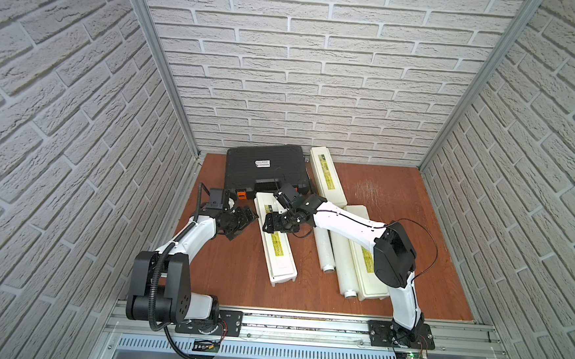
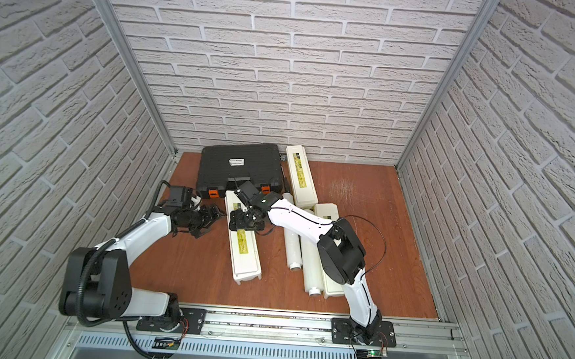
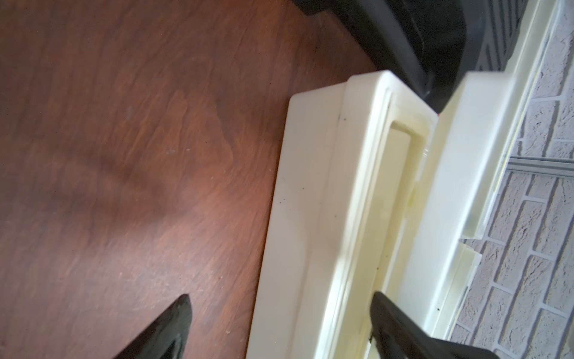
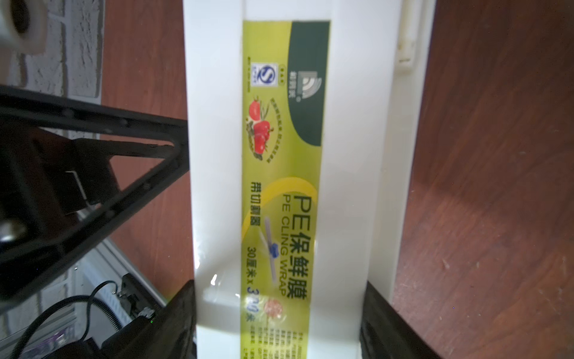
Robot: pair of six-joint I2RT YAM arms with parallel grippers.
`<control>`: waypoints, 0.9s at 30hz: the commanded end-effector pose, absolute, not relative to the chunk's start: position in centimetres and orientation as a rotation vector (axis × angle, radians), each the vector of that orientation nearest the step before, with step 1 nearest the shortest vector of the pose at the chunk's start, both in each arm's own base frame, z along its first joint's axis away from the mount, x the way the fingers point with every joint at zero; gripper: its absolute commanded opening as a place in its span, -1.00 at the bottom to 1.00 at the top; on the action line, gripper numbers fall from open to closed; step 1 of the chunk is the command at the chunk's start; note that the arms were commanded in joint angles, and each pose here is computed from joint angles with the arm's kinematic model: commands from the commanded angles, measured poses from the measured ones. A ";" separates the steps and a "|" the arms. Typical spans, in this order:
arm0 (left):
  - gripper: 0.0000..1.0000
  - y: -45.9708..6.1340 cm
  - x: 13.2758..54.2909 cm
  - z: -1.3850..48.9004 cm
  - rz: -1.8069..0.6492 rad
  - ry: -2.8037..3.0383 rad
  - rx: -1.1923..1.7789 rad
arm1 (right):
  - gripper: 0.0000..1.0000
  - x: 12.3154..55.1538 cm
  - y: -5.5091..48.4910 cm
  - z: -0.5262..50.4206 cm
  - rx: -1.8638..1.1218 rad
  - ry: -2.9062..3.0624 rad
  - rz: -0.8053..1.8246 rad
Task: Put plastic wrap rolls into dispensers
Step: Open the lid of the plastic wrap cutting box.
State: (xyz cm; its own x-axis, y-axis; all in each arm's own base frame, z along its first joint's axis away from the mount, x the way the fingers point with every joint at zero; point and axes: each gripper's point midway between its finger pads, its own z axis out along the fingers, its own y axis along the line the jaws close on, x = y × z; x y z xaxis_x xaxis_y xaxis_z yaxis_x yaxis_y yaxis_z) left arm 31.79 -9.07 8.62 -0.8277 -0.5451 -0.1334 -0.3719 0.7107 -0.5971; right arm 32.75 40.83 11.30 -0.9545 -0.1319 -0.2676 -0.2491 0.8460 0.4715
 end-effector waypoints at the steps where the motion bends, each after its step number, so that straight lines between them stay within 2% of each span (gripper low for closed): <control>1: 0.78 -10.3 32.6 8.7 -0.868 2.613 -0.704 | 0.13 33.9 42.1 13.8 -0.256 2.712 0.956; 7: 0.78 -12.1 33.5 8.2 -0.914 2.616 -0.681 | 0.13 34.1 41.9 13.8 -0.266 2.703 1.009; 9: 0.78 -12.8 33.8 8.2 -0.938 2.612 -0.672 | 0.19 34.3 41.5 13.9 -0.264 2.698 1.017; 10: 0.78 -13.2 34.0 8.4 -0.950 2.604 -0.659 | 0.31 34.3 41.2 14.0 -0.273 2.695 1.023; 13: 0.78 -14.4 34.6 9.7 -0.972 2.584 -0.603 | 0.99 34.6 40.1 14.6 -0.302 2.684 1.006; 15: 0.78 -15.0 34.8 10.4 -0.965 2.586 -0.568 | 1.00 34.9 38.9 14.6 -0.317 2.700 0.991; 21: 0.78 -17.2 35.2 10.7 -0.957 2.621 -0.486 | 1.00 34.3 37.4 14.9 -0.389 2.717 1.230; 27: 0.78 -17.2 35.2 10.2 -0.920 2.647 -0.485 | 1.00 32.9 34.0 11.2 -0.480 2.850 1.139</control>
State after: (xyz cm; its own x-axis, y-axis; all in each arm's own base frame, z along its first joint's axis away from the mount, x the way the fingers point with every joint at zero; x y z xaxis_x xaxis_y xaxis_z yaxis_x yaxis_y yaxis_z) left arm 34.94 -16.98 9.55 -0.8967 -0.4171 -0.1482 -0.2351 0.7325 -0.6389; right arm 35.04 35.41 12.38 -0.9661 -0.1837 -0.1812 -0.2580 0.6807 0.6857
